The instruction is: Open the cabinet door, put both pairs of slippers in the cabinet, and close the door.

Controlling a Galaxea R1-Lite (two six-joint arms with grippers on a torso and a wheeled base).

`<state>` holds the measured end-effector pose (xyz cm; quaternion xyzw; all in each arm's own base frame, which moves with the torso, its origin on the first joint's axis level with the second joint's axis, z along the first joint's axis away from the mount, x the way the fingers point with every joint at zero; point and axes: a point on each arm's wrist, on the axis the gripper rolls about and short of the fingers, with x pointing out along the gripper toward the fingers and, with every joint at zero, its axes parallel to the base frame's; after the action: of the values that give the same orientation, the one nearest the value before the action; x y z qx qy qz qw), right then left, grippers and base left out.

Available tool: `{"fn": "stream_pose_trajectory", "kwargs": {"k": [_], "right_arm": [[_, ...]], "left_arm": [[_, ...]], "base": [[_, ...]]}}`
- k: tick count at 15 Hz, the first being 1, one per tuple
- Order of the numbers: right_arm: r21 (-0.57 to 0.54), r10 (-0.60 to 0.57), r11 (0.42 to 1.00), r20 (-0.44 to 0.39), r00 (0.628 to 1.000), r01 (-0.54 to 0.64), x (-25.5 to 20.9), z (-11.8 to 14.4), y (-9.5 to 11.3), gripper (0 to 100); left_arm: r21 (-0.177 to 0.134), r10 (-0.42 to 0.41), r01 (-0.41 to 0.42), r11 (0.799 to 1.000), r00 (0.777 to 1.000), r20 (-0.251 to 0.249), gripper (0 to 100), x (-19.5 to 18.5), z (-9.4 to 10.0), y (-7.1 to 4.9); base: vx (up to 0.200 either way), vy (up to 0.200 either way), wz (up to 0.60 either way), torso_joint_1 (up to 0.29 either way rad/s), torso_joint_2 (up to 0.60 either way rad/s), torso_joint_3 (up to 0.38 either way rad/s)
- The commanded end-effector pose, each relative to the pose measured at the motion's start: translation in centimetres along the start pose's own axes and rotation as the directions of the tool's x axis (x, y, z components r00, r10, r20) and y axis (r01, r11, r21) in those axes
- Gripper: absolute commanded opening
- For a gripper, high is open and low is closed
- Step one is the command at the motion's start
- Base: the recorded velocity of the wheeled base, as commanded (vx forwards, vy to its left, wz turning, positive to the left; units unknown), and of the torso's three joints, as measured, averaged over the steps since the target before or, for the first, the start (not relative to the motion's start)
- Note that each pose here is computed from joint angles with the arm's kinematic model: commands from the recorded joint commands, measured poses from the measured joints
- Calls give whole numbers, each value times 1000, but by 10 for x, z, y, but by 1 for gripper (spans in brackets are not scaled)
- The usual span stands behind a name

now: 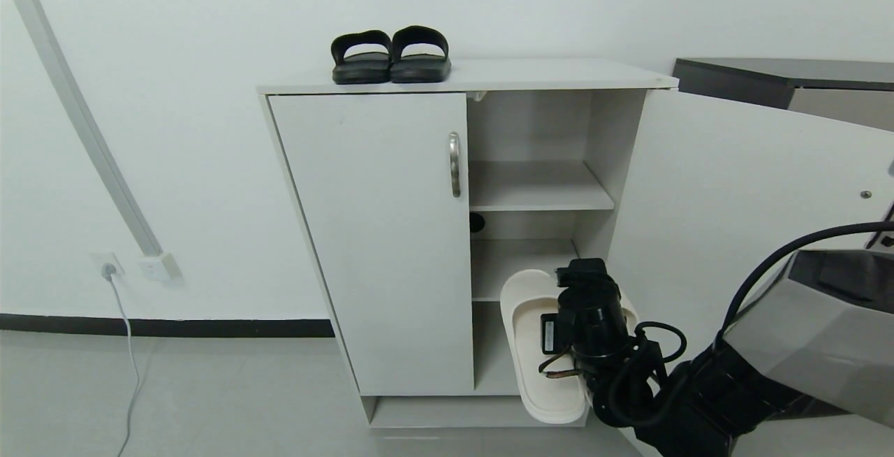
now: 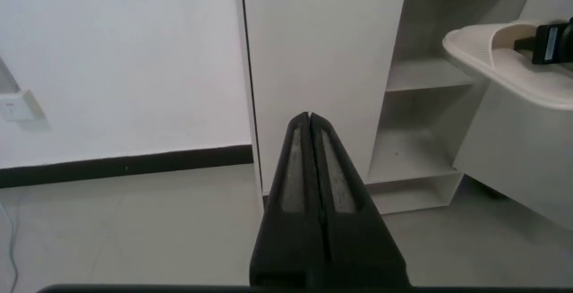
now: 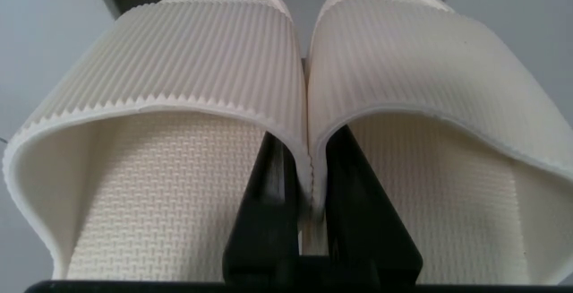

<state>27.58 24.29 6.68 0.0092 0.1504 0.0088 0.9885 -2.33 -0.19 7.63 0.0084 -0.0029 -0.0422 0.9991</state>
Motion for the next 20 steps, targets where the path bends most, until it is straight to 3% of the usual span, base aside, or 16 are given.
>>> {"fn": "stream_pose_trajectory", "kwargs": {"k": [1, 8, 20], "right_arm": [[-3, -1, 1000, -3, 1000, 1, 1, -2, 0, 0], [-4, 1, 1000, -5, 1000, -1, 3, -4, 1, 0], [-2, 4, 1000, -2, 1000, -4, 4, -6, 2, 0]], "left_arm": [[0, 0, 0, 1000, 1000, -2, 0, 0, 0, 0], [0, 0, 0, 1000, 1000, -4, 0, 0, 0, 0], [0, -1, 1, 1000, 1000, -4, 0, 0, 0, 0]], "base": [[0, 0, 0, 0, 0, 0], [0, 0, 0, -1, -1, -29], [0, 0, 0, 3, 3, -194]]}}
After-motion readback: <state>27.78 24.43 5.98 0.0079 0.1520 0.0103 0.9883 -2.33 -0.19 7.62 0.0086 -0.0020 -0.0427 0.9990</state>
